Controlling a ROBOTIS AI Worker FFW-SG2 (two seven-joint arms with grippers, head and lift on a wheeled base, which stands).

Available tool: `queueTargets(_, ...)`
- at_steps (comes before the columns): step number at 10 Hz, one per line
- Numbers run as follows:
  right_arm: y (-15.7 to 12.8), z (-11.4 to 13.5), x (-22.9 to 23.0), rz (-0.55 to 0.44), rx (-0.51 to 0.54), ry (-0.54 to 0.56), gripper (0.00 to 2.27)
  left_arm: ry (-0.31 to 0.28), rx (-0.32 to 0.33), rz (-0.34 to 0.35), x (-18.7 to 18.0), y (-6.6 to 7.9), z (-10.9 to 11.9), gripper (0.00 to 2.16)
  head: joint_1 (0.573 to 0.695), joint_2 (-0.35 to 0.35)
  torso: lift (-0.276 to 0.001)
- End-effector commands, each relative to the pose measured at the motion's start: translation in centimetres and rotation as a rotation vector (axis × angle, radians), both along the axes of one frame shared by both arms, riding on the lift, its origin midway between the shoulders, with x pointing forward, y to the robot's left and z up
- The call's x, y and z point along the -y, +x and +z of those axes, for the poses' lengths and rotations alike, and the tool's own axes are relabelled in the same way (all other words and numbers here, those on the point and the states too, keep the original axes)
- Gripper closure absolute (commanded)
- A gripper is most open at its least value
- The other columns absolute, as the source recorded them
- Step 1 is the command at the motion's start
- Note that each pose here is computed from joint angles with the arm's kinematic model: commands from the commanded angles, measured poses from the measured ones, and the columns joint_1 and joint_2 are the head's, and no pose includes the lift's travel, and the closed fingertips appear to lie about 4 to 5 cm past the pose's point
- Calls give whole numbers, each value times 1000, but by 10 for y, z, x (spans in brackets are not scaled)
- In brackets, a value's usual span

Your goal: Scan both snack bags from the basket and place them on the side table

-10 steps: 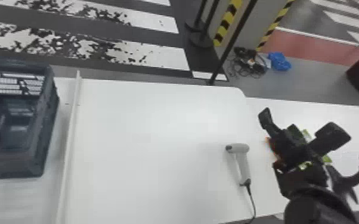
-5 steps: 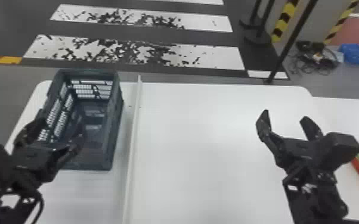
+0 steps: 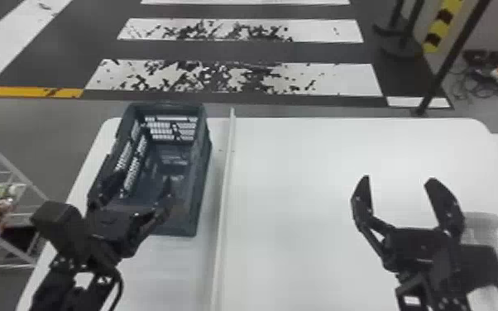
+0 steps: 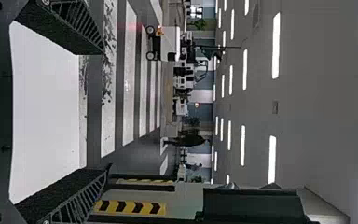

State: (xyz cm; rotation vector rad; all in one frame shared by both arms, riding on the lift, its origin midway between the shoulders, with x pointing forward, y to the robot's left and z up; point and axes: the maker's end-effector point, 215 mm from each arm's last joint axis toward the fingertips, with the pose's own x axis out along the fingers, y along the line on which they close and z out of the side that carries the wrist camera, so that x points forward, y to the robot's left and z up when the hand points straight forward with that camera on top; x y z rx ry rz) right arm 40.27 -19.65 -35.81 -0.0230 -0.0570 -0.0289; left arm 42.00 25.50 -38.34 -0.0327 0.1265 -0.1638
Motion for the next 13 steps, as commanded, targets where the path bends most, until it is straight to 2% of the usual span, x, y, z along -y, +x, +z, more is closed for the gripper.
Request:
queueTargets(1, -11, -9, -7, 11, -15, 8, 16, 12, 11, 10, 2, -7, 4, 137, 695, 72, -75)
queueTargets(3, -17, -17, -8, 12, -36, 10, 16, 19, 39, 9, 14, -15, 13, 137, 695, 89, -75)
queueTargets(7, -25, -28, -4, 5, -89, 3, 16, 26, 70, -5, 33, -32, 25, 137, 695, 59, -75)
queueTargets(13, -29, -27, 3, -9, -105, 7, 16, 23, 77, -5, 43, -36, 25, 137, 695, 26, -75)
